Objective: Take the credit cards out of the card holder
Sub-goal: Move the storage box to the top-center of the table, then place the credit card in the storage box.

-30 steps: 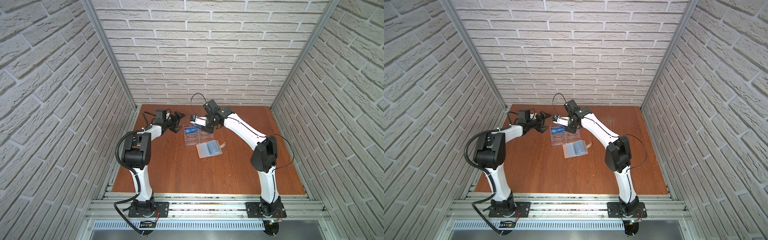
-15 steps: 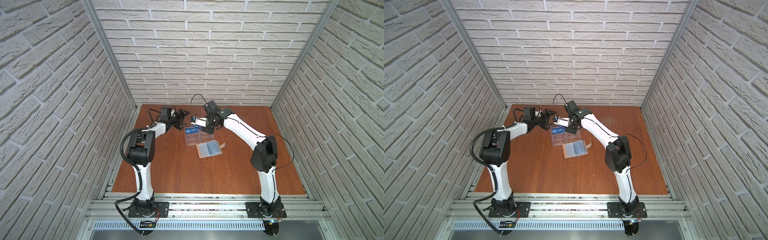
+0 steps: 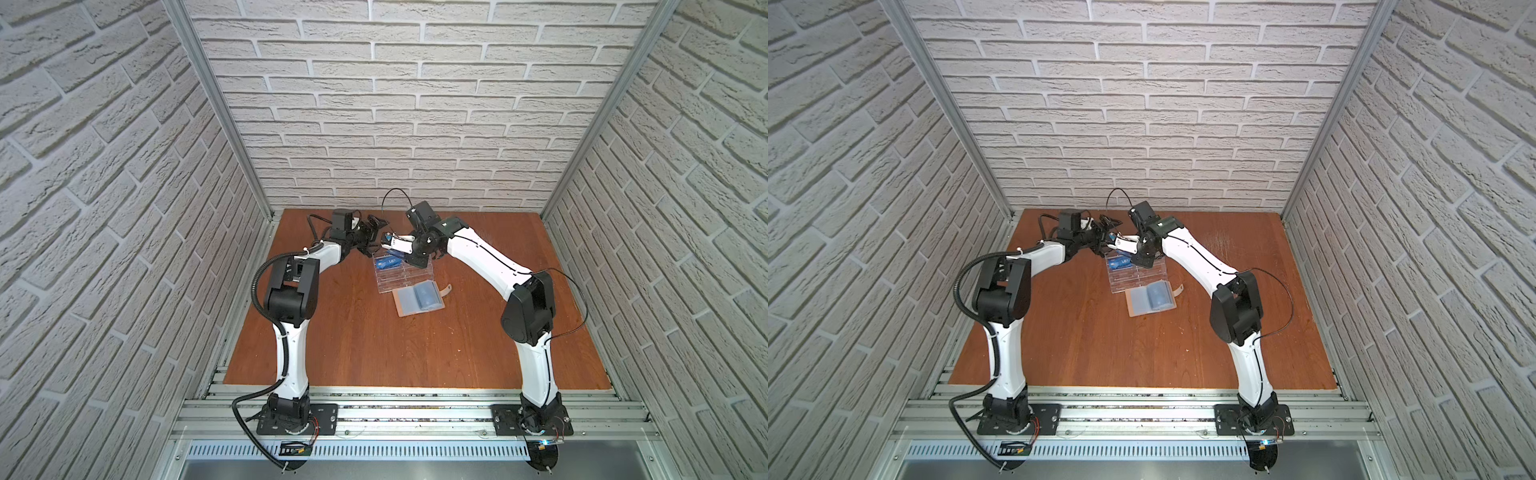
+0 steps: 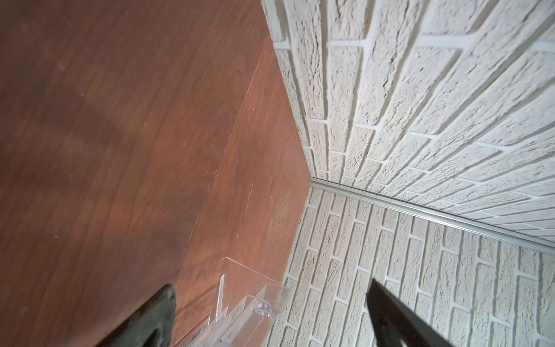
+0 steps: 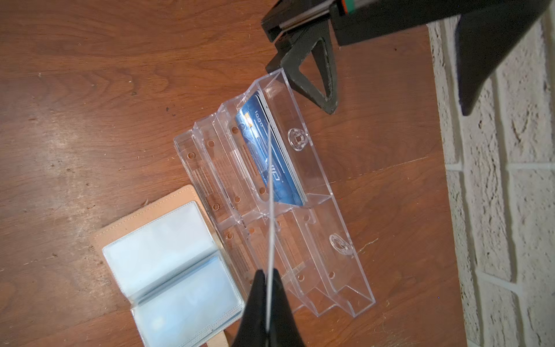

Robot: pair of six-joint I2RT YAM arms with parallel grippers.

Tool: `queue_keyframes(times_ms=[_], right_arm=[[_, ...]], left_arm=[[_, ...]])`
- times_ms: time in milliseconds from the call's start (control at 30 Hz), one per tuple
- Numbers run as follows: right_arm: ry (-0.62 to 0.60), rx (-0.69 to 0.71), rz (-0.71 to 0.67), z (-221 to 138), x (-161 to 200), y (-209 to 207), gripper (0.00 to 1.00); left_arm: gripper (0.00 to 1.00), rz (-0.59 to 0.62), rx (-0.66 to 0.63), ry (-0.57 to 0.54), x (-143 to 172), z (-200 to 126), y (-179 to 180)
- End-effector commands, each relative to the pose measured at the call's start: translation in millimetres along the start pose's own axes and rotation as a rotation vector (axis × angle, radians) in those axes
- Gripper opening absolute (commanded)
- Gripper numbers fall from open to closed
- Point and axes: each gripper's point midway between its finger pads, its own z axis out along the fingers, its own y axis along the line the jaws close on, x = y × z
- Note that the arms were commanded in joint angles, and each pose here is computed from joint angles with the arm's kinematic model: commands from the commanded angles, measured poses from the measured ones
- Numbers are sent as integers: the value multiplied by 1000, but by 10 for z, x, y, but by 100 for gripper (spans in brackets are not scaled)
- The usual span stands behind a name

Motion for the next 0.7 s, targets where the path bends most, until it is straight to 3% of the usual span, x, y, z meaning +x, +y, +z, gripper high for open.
queue_keyframes(times_ms=[0, 300, 667], right_arm=[[-32, 34, -39, -72, -72, -51, 5], [-78, 26, -194, 93, -160, -16, 5], [-29, 20, -366, 300, -169, -85, 5]], left_arm=[[98, 25, 44, -34, -138, -227, -117], [98, -46, 93, -90, -157, -805, 87], [98, -106, 163, -65, 54, -990, 184]])
